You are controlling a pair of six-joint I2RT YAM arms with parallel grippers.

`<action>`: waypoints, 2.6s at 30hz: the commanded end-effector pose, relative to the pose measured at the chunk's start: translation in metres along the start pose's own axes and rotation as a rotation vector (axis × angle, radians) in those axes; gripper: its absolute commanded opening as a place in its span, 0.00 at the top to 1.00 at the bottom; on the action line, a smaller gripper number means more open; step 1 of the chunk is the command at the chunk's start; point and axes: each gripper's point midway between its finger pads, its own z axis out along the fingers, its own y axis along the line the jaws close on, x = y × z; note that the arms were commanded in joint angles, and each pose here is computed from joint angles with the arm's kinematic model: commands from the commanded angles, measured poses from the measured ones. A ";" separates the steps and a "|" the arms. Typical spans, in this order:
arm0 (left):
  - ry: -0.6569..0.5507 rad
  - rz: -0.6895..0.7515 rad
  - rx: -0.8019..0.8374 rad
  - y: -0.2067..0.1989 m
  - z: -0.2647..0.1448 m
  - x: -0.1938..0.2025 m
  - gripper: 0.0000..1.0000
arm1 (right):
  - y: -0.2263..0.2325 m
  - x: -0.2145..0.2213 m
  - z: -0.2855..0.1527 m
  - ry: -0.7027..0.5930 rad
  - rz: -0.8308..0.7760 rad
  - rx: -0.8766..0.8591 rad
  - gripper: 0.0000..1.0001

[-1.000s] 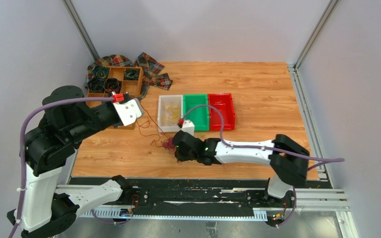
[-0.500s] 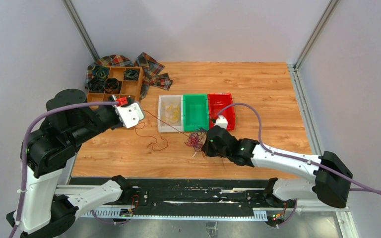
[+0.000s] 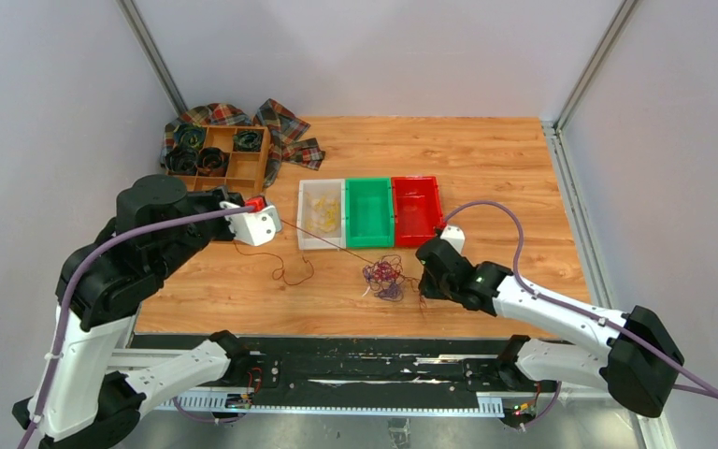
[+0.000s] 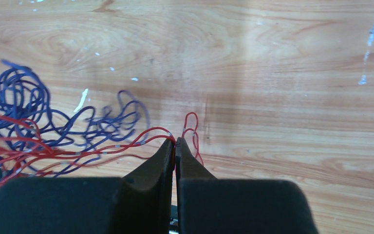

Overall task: Untangle the cables
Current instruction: Untie the cable.

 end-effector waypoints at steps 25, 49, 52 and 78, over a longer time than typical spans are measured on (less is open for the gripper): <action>-0.203 -0.154 0.258 -0.088 0.023 -0.025 1.00 | 0.059 -0.037 -0.018 -0.074 -0.167 -0.381 0.59; 0.083 -0.091 0.432 -0.192 0.075 0.047 0.76 | 0.134 0.019 0.031 0.177 -0.482 -0.520 0.69; 0.070 -0.135 0.474 -0.203 0.076 0.043 0.51 | 0.142 0.014 0.030 0.164 -0.473 -0.550 0.84; -0.147 -0.186 0.719 -0.250 0.151 -0.019 0.29 | 0.096 0.029 0.010 0.151 -0.400 -0.483 0.71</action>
